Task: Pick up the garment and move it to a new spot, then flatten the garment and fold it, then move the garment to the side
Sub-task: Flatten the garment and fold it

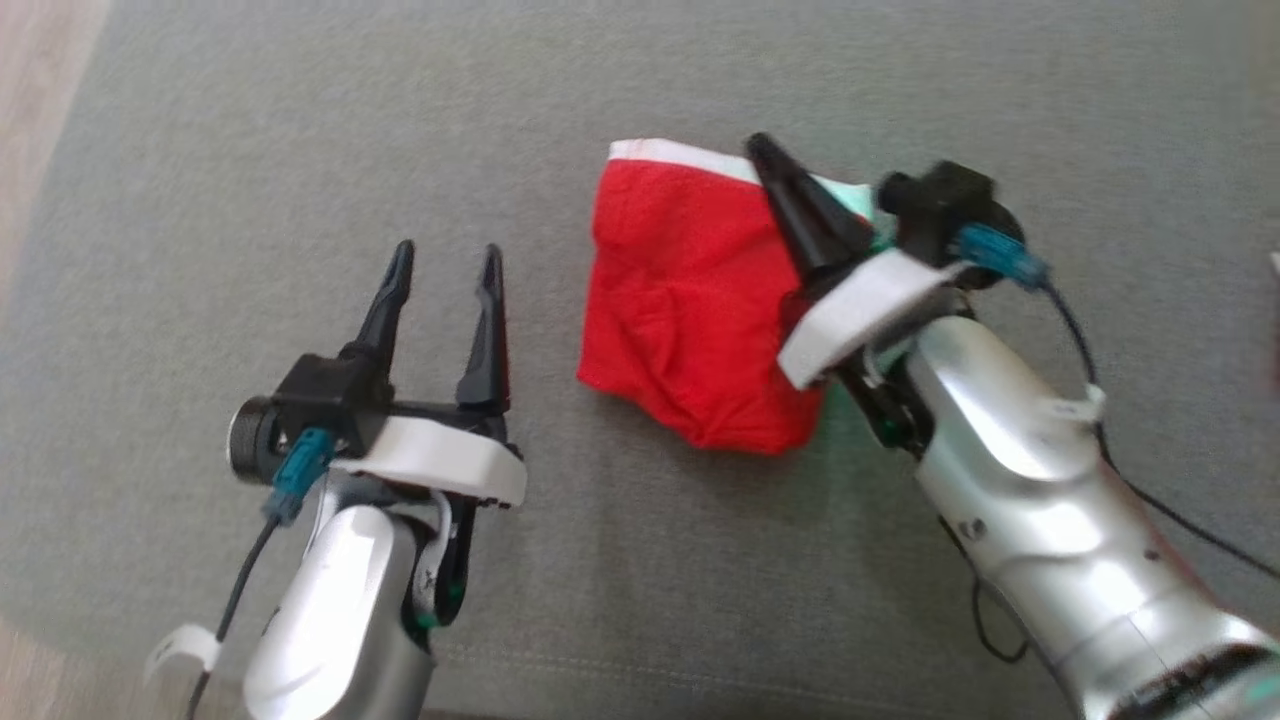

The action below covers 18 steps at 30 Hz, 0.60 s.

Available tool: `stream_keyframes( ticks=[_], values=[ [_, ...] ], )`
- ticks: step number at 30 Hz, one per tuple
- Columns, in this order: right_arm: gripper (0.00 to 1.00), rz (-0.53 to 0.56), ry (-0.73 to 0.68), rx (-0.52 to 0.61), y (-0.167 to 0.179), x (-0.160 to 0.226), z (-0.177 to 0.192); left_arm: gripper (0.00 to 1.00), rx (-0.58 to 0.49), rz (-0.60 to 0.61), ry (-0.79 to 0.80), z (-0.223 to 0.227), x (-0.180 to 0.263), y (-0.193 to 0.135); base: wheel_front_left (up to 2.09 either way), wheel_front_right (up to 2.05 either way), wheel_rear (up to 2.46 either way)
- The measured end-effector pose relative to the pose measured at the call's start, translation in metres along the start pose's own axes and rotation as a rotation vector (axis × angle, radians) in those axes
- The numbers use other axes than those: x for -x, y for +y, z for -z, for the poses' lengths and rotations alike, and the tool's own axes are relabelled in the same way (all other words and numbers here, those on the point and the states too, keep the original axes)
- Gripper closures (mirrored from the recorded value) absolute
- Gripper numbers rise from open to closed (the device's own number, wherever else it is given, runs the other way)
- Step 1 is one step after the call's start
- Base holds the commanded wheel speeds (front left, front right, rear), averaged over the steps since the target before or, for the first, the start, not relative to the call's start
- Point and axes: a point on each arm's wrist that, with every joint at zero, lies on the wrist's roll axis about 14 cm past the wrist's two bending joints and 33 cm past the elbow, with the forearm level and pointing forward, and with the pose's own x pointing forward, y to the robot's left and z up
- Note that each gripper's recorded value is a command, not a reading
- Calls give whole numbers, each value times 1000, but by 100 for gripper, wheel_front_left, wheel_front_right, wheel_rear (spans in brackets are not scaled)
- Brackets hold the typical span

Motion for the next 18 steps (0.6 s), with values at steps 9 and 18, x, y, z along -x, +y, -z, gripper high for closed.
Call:
stream_keyframes(
  ticks=[9,18],
  values=[
    [0,276,-107,0,-71,84,-16,0,0,42,-6,-1,4,-13,0,0,0],
    [0,517,-159,67,-96,178,-43,0,-18,83,-27,-10,16,-22,0,0,0]
  ],
)
